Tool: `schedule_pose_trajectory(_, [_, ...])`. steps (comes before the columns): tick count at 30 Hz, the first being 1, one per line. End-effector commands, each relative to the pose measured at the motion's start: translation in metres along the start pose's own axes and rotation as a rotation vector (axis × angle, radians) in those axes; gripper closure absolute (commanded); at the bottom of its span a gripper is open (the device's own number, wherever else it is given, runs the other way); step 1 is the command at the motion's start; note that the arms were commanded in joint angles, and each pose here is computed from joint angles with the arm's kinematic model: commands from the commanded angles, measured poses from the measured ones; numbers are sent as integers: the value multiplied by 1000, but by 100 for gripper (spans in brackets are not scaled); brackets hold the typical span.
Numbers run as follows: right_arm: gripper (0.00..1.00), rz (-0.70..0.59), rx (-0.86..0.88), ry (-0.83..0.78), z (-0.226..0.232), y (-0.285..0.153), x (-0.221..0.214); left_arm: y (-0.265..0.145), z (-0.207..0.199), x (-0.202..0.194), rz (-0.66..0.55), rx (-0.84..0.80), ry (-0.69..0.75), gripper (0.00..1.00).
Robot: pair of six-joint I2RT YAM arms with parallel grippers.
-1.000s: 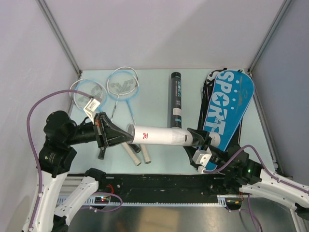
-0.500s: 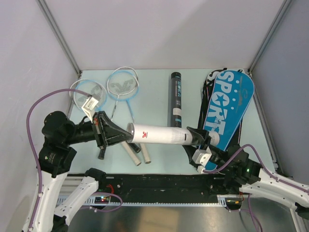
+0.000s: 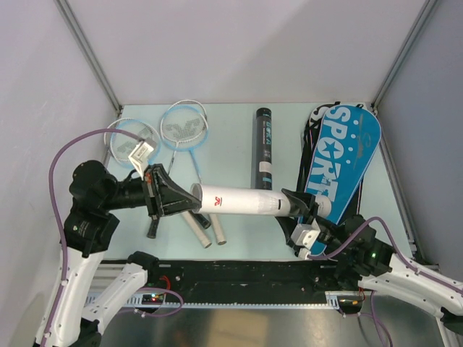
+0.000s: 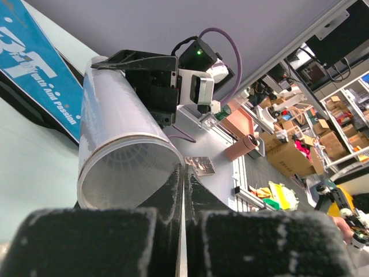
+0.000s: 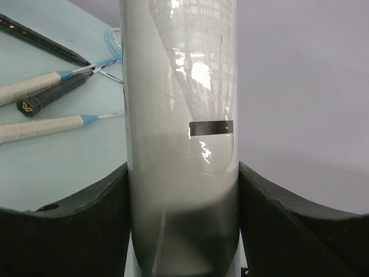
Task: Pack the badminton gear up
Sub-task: Close the lid on the shuttle tube.
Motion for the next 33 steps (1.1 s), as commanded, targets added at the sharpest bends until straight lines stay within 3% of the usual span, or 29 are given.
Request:
schedule_pose_trajectory(1, [61, -185, -36, -37, -18, -1, 31, 3, 5, 1, 16, -13, -26, 99])
schedule_pose_trajectory(8, [61, -158, -47, -28, -17, -3, 27, 1, -5, 7, -11, -8, -14, 71])
schedule_pose_trajectory(11, [61, -158, -49, -24, -17, -3, 27, 2, -6, 11, -25, 4, -16, 64])
schedule_pose_trajectory(23, [61, -160, -42, -15, -15, -3, 26, 7, 4, 23, -73, 65, -21, 63])
schedule_pose_trajectory(33, [63, -185, -114, 32, -20, 3, 27, 11, 31, 8, -48, 106, -65, 64])
Point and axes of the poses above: each gripper's point midway between its finger pads, its own y axis out along the fingers, its own z axis along the line the jaws close on, x = y × z, the point moved 7 cm from there along -y, back along the fingers
